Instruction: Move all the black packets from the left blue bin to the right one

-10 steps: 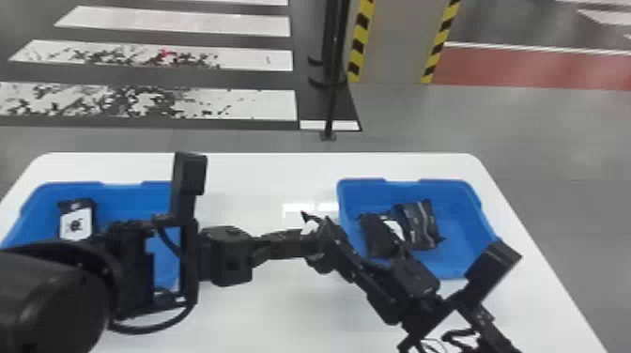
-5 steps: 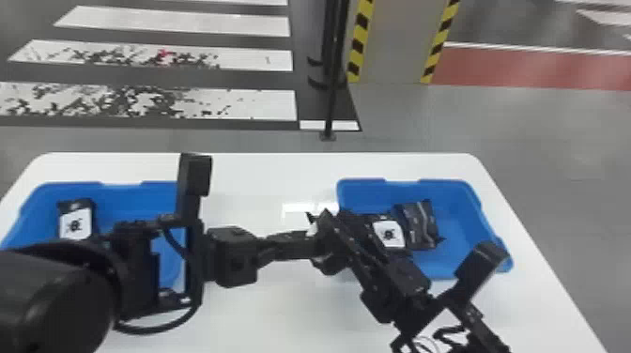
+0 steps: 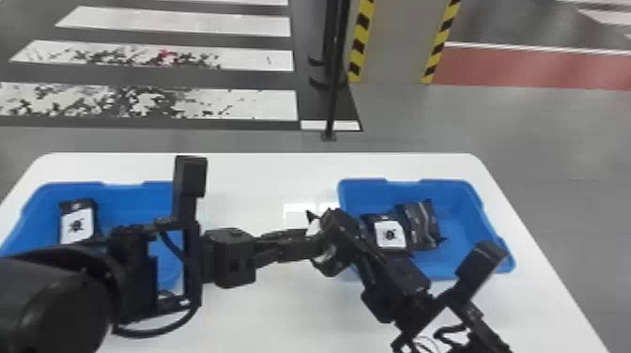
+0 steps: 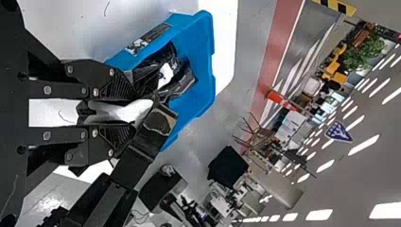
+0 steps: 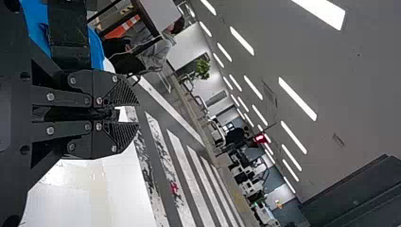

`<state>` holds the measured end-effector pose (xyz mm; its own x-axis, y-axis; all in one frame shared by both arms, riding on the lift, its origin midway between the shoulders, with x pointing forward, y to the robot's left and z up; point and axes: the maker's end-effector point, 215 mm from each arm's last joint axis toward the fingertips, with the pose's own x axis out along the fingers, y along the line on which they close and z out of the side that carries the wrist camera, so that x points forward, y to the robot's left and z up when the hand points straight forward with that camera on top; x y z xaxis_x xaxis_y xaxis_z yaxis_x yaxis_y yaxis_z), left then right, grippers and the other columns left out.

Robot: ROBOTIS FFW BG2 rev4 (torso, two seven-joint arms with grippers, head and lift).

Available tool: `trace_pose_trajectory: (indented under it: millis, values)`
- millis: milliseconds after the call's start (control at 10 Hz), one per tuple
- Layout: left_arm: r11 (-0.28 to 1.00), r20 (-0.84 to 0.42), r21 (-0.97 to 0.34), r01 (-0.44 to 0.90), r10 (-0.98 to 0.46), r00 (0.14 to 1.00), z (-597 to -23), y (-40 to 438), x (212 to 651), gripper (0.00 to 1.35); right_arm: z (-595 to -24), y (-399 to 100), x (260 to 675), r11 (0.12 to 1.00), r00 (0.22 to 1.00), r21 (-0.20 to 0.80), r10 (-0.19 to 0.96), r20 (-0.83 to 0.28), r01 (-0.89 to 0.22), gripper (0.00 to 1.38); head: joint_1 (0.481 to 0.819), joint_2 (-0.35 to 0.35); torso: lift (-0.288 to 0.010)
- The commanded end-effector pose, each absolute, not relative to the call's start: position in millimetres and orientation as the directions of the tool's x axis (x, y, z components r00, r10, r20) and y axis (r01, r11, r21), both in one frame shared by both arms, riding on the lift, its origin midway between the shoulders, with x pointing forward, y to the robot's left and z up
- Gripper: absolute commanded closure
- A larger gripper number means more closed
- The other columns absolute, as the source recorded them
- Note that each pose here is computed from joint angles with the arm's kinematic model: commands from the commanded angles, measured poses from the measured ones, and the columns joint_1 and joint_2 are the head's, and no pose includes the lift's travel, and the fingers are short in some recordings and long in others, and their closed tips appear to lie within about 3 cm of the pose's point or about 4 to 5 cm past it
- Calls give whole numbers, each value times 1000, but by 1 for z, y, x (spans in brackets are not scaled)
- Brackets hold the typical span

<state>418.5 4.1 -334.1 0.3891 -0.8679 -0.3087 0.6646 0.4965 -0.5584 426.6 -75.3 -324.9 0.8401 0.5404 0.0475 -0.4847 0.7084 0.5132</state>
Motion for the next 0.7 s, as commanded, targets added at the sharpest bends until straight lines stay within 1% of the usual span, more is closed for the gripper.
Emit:
trace_pose_trajectory:
  millis: [0,100,200,300,400,600]
  values:
    - [505,-308,-586,634,-862,402,-343,14,413,186,-324,-94,437,731,856,497,515,48,-467,1277,695,-95,-140]
    - [511,-306,-585,629,-858,412,-342,20,406,67,-327,-109,448,750,867,483,497,42,-453,1277,695,-99,-140]
    - [526,-301,-584,619,-848,436,-339,32,404,144,-325,-125,461,772,876,454,481,39,-444,1277,695,-105,-140]
    - [544,-303,-595,592,-834,461,-343,47,400,176,-325,-143,477,798,888,424,459,34,-429,1277,695,-115,-140]
    - [570,-310,-597,565,-813,492,-346,64,397,176,-329,-167,495,831,905,386,426,20,-400,1277,695,-122,-140]
    - [631,-332,-592,502,-758,561,-353,105,394,179,-356,-243,530,919,954,289,295,-48,-269,1277,695,-133,-140]
